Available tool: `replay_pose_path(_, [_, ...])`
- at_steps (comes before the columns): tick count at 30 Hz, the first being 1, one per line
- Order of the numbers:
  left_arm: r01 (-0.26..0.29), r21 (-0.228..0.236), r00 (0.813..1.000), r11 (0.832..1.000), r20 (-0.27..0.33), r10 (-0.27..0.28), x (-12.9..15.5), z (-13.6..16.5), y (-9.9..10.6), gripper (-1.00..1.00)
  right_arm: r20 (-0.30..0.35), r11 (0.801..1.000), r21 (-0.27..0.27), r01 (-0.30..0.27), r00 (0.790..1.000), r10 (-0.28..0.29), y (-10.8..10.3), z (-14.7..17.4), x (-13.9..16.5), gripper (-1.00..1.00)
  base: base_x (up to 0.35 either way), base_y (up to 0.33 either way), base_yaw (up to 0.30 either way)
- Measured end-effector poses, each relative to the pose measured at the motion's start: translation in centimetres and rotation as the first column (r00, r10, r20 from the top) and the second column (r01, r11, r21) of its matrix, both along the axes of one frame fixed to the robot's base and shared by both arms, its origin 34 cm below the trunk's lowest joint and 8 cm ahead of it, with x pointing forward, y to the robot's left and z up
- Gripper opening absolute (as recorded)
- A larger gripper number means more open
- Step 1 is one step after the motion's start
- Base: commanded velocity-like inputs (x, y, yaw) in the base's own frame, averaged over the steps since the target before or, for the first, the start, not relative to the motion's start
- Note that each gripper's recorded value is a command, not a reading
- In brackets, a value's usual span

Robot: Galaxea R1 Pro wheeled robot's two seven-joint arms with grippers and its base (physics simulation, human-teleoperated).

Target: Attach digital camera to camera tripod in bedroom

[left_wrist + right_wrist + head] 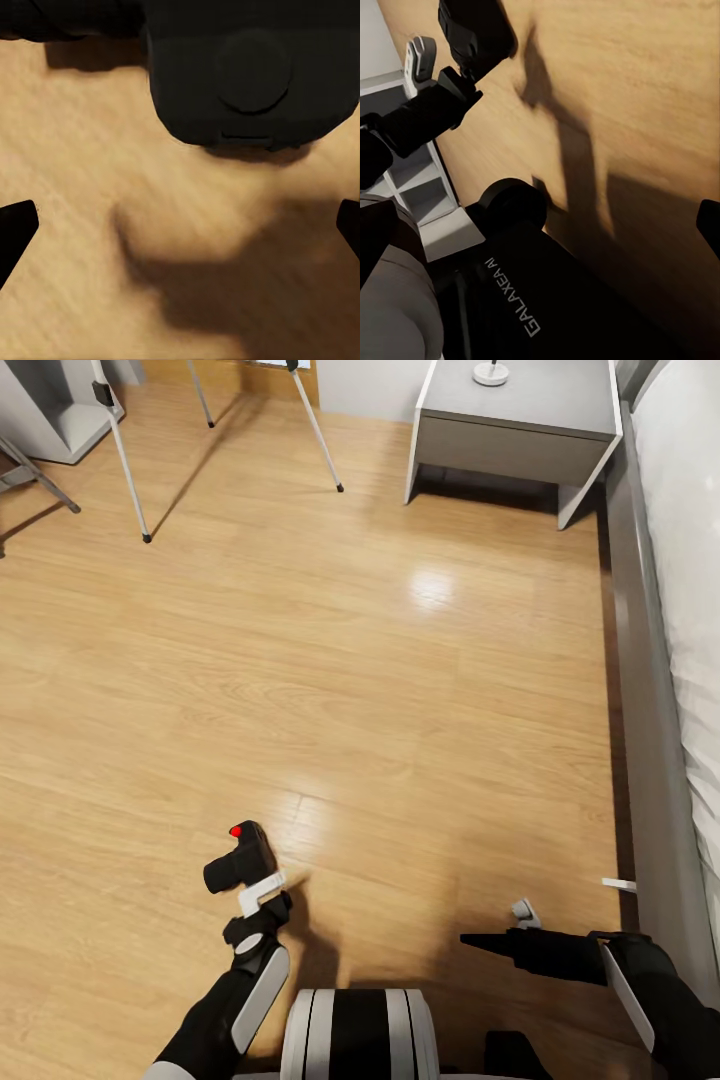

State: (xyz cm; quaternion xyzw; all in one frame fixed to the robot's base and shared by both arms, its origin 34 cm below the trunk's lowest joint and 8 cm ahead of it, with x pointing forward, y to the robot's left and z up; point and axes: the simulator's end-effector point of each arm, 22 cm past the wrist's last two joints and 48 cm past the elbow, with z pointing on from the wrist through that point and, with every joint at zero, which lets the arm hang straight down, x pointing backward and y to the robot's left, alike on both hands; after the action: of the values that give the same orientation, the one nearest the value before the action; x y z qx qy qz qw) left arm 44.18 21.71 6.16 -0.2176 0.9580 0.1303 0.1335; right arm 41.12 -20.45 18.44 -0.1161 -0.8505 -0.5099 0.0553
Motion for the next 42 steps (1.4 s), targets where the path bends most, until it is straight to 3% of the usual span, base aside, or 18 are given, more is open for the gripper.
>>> replay_pose_path(14, [0.011, 0.053, 1.0, 0.999, -0.023, -0.01, -3.7, -1.4, 1.1, 1.0, 0.0, 1.0, 0.001, 0.001, 1.0, -0.001, 0.0, 0.0, 0.0, 1.0, 0.0, 0.0, 0.0])
replay_pose_path(27, [0.135, 0.06, 0.99, 0.989, 0.037, -0.137, -1.8, -1.1, 0.3, 1.0, -0.001, 1.0, 0.0, 0.001, 1.0, -0.001, 0.0, 0.0, 0.0, 1.0, 0.0, 0.0, 0.0])
replay_pose_path(42, [0.152, 0.059, 0.986, 0.987, 0.063, -0.156, -0.8, -0.8, -0.2, 1.0, 0.001, 1.0, -0.001, 0.0, 1.0, 0.0, 0.0, 0.0, 0.0, 1.0, 0.0, 0.0, 0.0])
